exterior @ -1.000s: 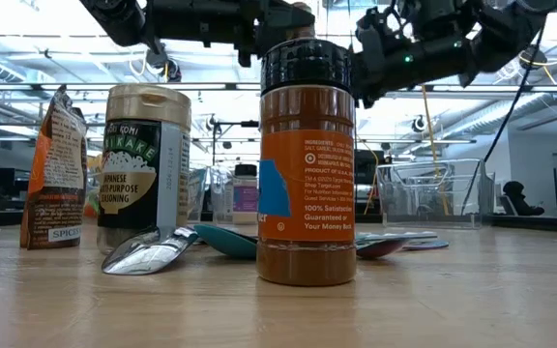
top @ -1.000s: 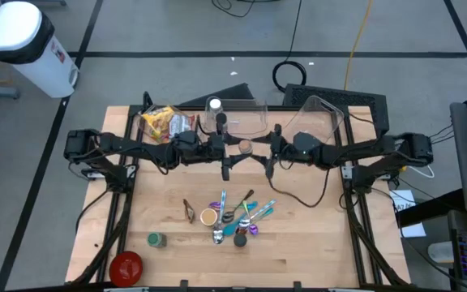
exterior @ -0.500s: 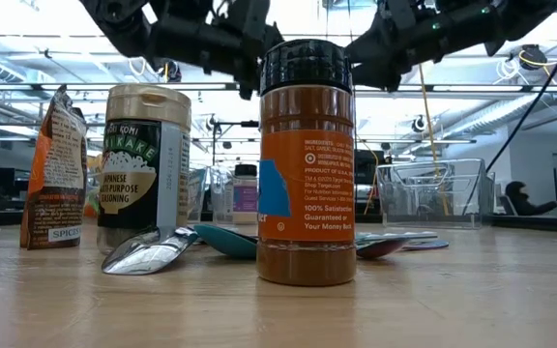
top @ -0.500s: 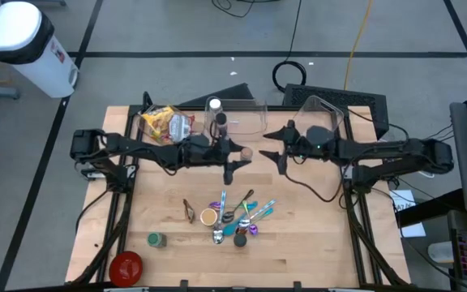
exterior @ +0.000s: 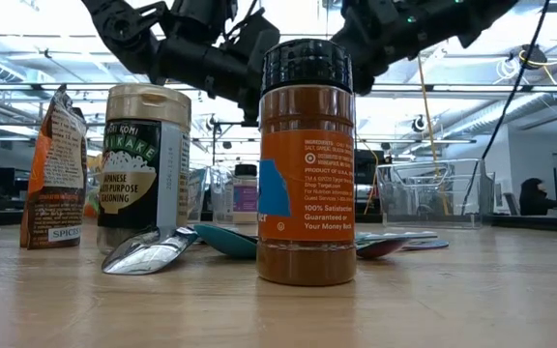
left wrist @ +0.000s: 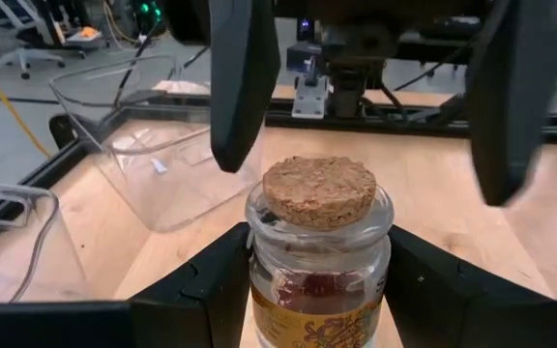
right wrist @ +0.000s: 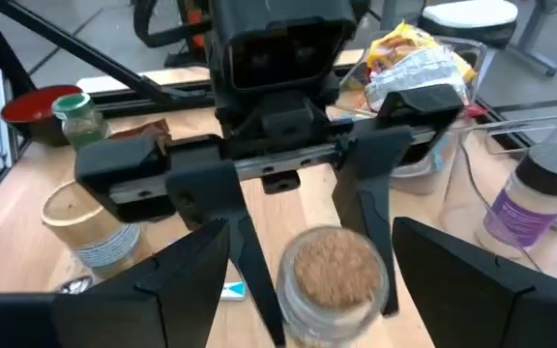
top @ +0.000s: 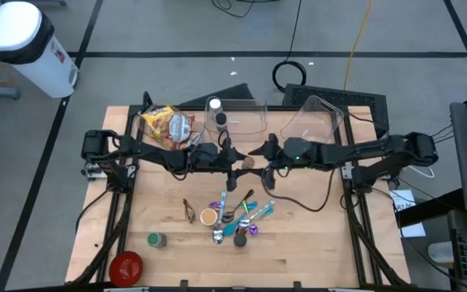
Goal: Pick & Place Food Item
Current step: Put the brown seasoning bottle into the middle transparent bin
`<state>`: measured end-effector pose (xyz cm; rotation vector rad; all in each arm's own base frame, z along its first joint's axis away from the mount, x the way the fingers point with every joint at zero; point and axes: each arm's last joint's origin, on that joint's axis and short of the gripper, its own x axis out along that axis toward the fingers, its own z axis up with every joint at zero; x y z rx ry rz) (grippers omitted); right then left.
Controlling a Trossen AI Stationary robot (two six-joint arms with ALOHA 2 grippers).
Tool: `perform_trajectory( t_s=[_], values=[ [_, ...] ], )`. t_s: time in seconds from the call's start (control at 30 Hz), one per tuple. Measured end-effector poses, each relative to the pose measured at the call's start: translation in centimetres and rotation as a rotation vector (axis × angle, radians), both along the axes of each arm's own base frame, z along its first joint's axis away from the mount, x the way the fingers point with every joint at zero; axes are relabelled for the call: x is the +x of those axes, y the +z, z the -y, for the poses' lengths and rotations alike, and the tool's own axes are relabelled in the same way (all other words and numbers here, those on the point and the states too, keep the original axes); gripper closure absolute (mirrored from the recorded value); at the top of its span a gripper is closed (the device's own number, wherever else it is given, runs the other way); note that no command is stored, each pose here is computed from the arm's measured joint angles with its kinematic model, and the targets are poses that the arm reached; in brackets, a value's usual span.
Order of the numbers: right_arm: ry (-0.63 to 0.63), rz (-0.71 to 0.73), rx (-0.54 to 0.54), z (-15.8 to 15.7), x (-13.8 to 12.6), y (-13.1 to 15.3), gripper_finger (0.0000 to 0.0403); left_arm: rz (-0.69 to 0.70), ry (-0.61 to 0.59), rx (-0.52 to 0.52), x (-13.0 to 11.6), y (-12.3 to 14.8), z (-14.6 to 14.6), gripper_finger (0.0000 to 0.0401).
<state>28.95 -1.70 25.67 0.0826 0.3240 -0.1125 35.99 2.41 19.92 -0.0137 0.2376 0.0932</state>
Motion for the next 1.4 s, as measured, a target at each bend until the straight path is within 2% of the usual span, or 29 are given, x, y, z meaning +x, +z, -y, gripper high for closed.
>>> perform_trajectory(
  t_s=[0.23,0.8,0.93,1.13,1.4],
  values=[
    [-0.024,-0.08,0.017,0.8,1.6,-1.1,0.0124,-0.027,0.003,0.003,-0.1,-0.3,0.0,0.02],
    [-0.076,-0.132,0.045,1.9,1.3,-1.6,0.0126,-0.037,0.028,0.013,-0.1,-0.4,-0.1,0.0201],
    [-0.071,-0.133,0.045,1.9,1.3,-1.6,0.0152,-0.037,0.027,0.013,-0.1,-0.4,-0.1,0.0201],
    [-0.048,-0.13,0.053,1.8,1.3,-1.6,0.0237,-0.035,0.031,0.013,-0.1,-0.3,-0.1,0.0193],
    [0.038,-0.112,0.088,1.7,1.4,-1.4,0.0239,-0.031,0.03,0.002,-0.1,-0.3,-0.1,0.0191]
  ],
)
